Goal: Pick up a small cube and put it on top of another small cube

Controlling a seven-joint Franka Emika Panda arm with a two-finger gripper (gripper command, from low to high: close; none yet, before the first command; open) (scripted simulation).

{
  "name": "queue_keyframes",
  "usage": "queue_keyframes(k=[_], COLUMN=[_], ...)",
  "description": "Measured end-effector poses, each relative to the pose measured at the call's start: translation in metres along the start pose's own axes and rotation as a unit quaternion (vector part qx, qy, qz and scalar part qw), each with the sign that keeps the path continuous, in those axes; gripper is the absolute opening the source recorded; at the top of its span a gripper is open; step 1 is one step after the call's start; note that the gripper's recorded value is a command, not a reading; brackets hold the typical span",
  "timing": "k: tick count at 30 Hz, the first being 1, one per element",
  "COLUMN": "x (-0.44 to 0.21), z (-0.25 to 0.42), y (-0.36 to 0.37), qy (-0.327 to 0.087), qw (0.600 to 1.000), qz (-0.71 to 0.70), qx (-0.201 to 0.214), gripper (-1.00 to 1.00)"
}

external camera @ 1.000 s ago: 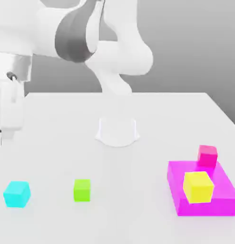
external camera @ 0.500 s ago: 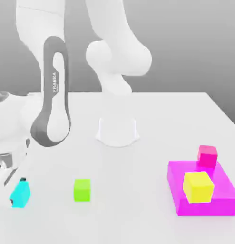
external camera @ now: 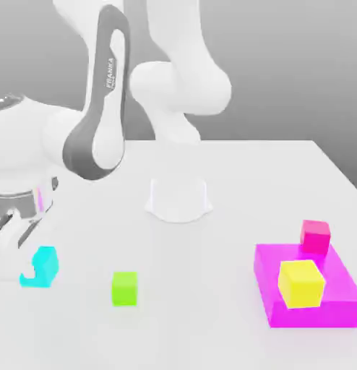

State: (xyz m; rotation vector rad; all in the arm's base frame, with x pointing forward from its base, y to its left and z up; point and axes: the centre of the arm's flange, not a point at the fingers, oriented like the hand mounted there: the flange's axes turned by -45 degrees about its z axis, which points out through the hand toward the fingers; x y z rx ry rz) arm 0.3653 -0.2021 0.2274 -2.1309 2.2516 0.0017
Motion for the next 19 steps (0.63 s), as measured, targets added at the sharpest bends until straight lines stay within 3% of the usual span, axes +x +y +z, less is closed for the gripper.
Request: queue_keyframes(k=[7,17,18,19], x=[-0.085,-0.093,-0.094,-0.094], z=[-0.015,0.047,0.051,0.051], y=[0.03,0.038,0.039,0.039], qy=[0.011,0.017,0.017,0.017], qw=[1.0,1.0,1.0,1.0], qz=[0.015,0.018,0.018,0.018], qx=[-0.01,-0.013,-0.013,-0.013], gripper=[-1.0,-1.0,1.0,1.0])
